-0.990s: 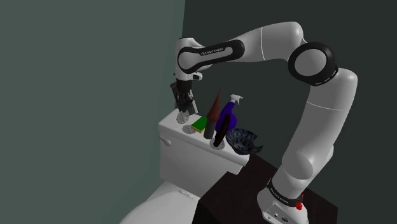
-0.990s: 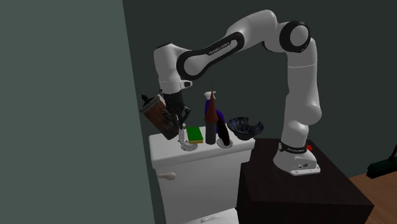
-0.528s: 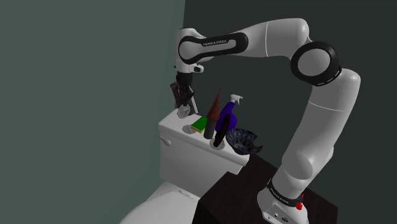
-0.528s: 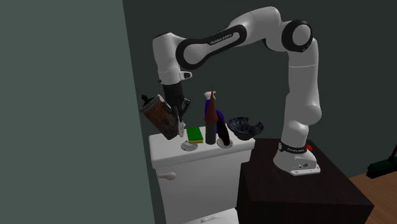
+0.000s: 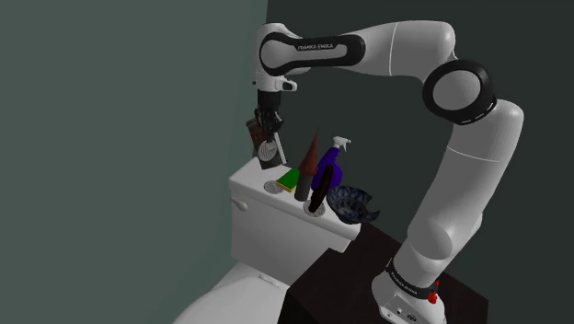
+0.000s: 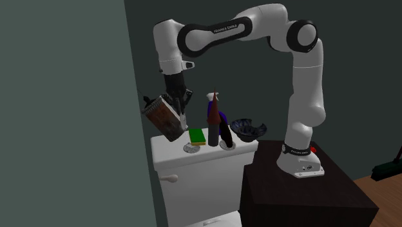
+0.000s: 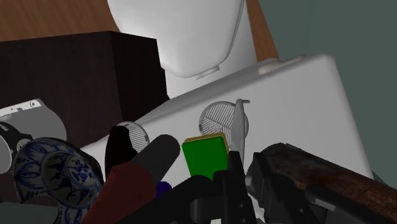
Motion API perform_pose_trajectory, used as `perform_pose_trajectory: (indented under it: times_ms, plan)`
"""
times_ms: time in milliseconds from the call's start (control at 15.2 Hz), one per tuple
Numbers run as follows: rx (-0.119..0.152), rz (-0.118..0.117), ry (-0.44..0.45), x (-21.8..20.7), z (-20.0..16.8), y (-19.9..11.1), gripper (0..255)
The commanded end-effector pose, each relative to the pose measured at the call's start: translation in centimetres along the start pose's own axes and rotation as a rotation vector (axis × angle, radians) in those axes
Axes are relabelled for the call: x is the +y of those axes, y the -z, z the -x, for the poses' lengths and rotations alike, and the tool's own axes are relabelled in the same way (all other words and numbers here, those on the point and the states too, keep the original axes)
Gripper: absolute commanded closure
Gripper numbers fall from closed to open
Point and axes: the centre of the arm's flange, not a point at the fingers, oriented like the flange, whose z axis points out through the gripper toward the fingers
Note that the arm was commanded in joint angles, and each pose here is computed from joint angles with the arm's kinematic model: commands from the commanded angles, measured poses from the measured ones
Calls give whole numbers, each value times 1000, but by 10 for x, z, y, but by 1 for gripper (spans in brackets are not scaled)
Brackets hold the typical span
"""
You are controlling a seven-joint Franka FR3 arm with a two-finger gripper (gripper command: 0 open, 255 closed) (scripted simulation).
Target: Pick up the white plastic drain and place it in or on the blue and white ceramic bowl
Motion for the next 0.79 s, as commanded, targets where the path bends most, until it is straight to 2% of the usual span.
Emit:
perform_pose_trajectory:
  times_ms: [0, 132, 726]
  plan:
    - [0, 1, 0, 2, 1, 9, 255]
    - [0, 1, 0, 2, 1, 15, 255]
    - [0, 1, 0, 108, -53, 12, 255]
